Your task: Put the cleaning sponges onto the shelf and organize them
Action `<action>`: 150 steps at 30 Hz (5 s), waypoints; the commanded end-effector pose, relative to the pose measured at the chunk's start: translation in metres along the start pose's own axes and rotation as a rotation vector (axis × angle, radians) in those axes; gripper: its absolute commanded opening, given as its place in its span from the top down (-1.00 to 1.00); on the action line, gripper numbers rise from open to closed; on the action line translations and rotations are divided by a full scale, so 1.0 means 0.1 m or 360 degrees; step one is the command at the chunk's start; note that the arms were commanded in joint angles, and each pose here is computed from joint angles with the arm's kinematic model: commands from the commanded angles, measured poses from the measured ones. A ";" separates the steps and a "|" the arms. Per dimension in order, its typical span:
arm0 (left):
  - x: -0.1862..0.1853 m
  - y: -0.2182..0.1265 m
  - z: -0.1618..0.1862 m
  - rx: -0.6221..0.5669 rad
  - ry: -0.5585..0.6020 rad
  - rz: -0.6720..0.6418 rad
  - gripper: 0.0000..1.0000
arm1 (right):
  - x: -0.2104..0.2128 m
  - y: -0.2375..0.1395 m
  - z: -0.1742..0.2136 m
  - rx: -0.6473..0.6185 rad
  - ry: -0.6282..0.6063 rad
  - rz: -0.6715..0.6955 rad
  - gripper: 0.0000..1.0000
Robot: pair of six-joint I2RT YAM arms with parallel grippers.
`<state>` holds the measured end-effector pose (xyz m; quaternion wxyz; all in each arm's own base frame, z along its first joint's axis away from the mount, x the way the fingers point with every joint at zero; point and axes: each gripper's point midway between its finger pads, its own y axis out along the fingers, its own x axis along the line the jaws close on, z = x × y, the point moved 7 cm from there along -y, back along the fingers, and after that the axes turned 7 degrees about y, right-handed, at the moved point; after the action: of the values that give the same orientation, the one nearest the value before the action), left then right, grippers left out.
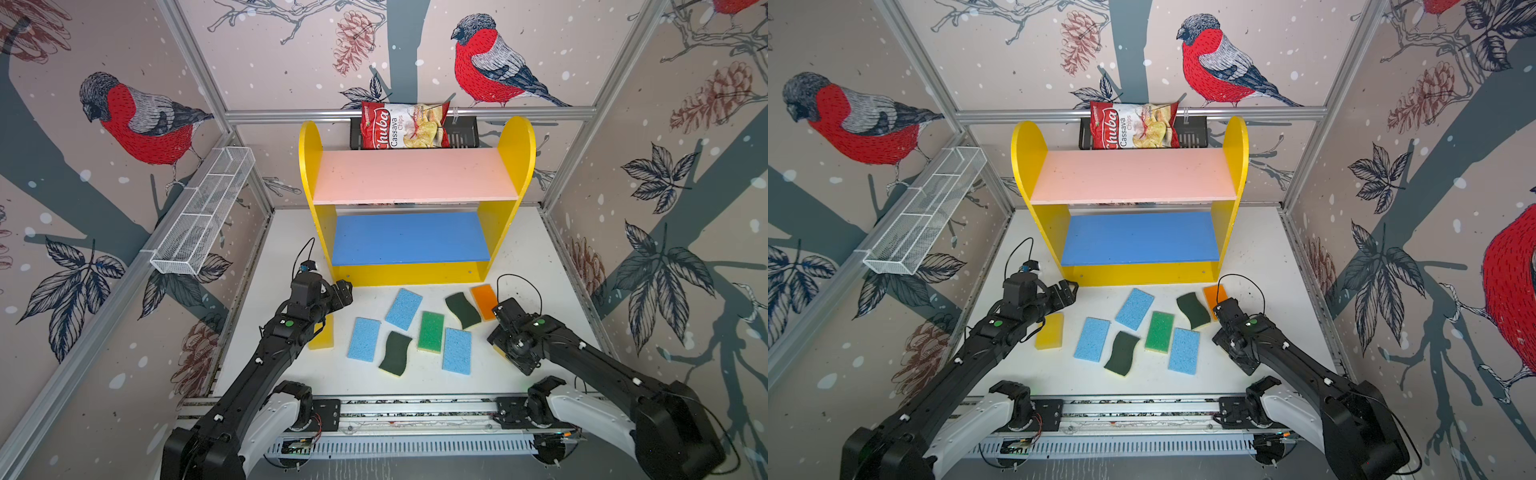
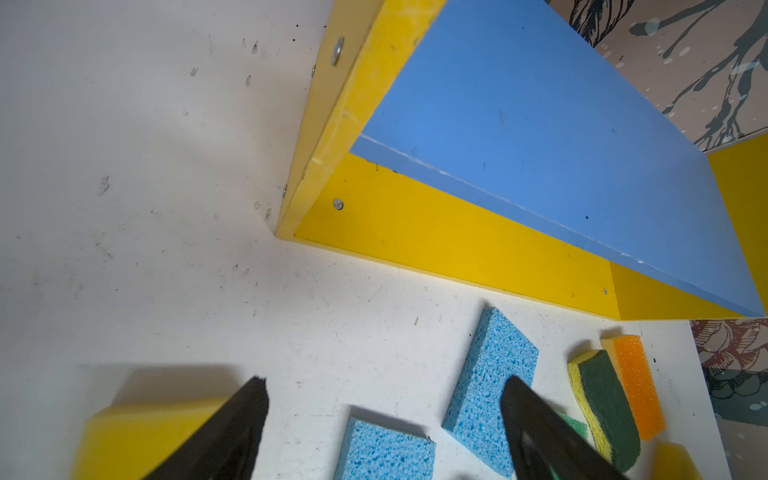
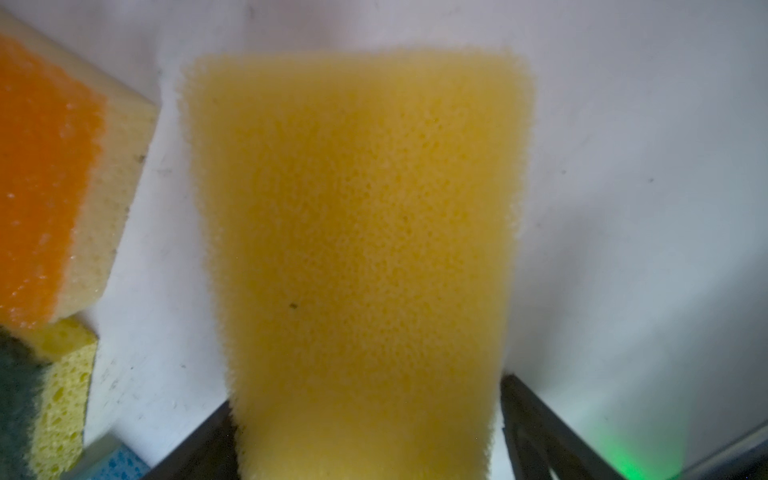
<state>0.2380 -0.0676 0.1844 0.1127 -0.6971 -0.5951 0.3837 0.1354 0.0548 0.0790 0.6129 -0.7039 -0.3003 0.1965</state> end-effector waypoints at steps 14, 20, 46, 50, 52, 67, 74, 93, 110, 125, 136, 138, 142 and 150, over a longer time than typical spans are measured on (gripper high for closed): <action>-0.06 0.06 -0.02 0.0013 0.0028 0.0082 -0.75 | -0.08 0.16 0.00 -0.0009 -0.0144 0.0098 -0.36; -0.08 0.04 -0.06 0.0002 0.0022 0.0075 -0.74 | -0.04 0.14 0.00 -0.0028 -0.0222 0.0065 -0.16; -0.31 -0.35 -0.48 -0.0180 0.0120 0.0115 -0.72 | 0.59 -1.06 0.14 -0.0418 -0.0666 -0.0247 -0.13; -0.32 -0.42 -0.52 -0.0198 0.0144 0.0102 -0.72 | 0.69 -1.29 0.20 -0.0446 -0.0739 -0.0323 -0.13; -0.32 -0.45 -0.54 -0.0204 0.0157 0.0089 -0.71 | 0.75 -1.42 0.23 -0.0453 -0.0796 -0.0376 -0.13; -0.37 -0.66 -0.70 -0.0254 0.0265 0.0024 -0.71 | 1.31 -2.48 0.26 -0.0690 -0.1138 -0.0695 -0.15; -0.41 -0.74 -0.78 -0.0286 0.0295 0.0017 -0.71 | 1.59 -2.91 0.16 -0.0825 -0.1186 -0.0932 -0.14; -0.45 -0.79 -0.86 -0.0331 0.0326 0.0027 -0.71 | 2.17 -3.80 -0.50 -0.1205 -0.1164 -0.1185 -0.18; -0.44 -0.71 -0.88 -0.0330 0.0320 0.0008 -0.71 | 2.42 -3.83 -0.92 -0.1433 -0.1094 -0.1065 -0.24; -0.42 -0.54 -0.80 -0.0254 0.0273 0.0039 -0.70 | 2.52 -3.62 -1.13 -0.1428 -0.1059 -0.1025 -0.27; -0.38 -0.46 -0.73 -0.0214 0.0251 0.0030 -0.70 | 2.69 -3.42 -1.14 -0.1376 -0.1123 -0.0961 -0.32; -0.38 -0.44 -0.72 -0.0206 0.0244 0.0035 -0.70 | 2.70 -3.39 -1.16 -0.1385 -0.1114 -0.0930 -0.33; -0.38 -0.41 -0.71 -0.0198 0.0236 0.0042 -0.70 | 2.70 -3.38 -1.18 -0.1397 -0.1106 -0.0908 -0.44; -0.38 -0.38 -0.70 -0.0195 0.0219 0.0049 -0.70 | 2.68 -3.39 -1.19 -0.1423 -0.1105 -0.0879 -0.59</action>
<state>0.2539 -0.0685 0.2660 0.1197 -0.7262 -0.6040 0.3059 0.3493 0.1697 0.4536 0.1657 -0.6754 -0.7113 0.1023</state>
